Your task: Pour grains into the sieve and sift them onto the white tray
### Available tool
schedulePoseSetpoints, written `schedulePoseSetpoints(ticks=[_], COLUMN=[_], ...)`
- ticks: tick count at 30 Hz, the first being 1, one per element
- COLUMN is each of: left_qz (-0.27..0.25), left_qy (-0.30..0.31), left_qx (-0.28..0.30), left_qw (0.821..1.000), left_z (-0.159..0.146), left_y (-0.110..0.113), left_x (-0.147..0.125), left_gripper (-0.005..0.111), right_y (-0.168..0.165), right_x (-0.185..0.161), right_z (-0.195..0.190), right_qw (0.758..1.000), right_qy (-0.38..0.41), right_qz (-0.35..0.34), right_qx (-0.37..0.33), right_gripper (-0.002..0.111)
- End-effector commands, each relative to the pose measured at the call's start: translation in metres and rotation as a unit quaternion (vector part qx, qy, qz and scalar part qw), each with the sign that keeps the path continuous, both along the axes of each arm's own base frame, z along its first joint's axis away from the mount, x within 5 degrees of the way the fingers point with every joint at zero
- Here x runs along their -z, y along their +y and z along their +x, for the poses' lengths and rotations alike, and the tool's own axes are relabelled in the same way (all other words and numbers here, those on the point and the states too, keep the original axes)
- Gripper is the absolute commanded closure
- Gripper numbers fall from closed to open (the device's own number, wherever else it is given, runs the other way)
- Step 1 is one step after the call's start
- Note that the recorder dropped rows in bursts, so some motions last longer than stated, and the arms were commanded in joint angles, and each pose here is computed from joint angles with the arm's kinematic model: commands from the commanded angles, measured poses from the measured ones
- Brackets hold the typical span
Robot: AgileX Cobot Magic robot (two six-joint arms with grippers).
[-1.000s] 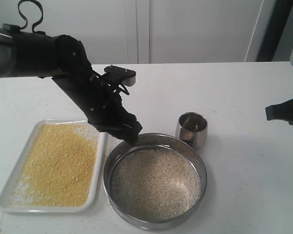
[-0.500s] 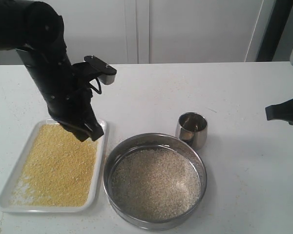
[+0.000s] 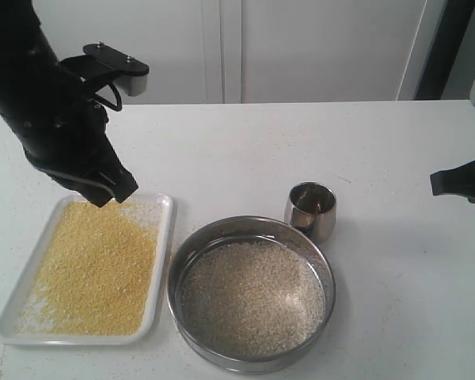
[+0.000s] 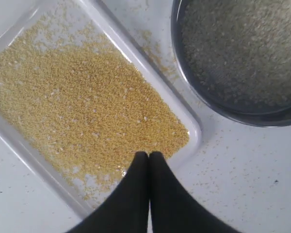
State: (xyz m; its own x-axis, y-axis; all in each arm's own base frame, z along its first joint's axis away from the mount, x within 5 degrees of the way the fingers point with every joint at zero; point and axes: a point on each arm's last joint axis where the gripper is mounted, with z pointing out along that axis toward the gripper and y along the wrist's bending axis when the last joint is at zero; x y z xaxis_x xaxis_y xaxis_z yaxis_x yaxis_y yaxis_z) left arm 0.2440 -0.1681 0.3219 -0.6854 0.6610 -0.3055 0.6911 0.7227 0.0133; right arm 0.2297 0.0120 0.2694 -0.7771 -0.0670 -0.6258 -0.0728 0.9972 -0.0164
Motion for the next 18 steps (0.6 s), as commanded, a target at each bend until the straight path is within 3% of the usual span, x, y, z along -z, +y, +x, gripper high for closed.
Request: schedulePoseSetpoints(ticks=[1, 6, 11, 18], left_qz=[-0.05, -0.061, -0.046, -0.056], left_qy=[0.005, 0.013, -0.009, -0.032], left_qx=[-0.012, -0.012, 0.02, 0.02], left_qw=[0.999, 0.998, 0.999, 0.998], left_z=[-0.022, -0.04, -0.039, -0.04], left_y=[0.007, 0.016, 0.018, 0.02], left_x=[-0.006, -0.008, -0.01, -0.016], left_gripper=[0.107, 0.107, 0.107, 0.107], right_y=[-0.001, -0.001, -0.001, -0.001], right_x=[-0.003, -0.003, -0.003, -0.003], right_z=[0.0, 0.0, 0.0, 0.0], right_qw=[1.0, 1.0, 1.0, 1.0], right_qy=[-0.009, -0.009, -0.009, -0.009], right_qz=[0.0, 0.0, 0.0, 0.0], right_qx=[0.001, 0.001, 0.001, 0.001], right_gripper=[0.108, 0.108, 0.108, 0.108])
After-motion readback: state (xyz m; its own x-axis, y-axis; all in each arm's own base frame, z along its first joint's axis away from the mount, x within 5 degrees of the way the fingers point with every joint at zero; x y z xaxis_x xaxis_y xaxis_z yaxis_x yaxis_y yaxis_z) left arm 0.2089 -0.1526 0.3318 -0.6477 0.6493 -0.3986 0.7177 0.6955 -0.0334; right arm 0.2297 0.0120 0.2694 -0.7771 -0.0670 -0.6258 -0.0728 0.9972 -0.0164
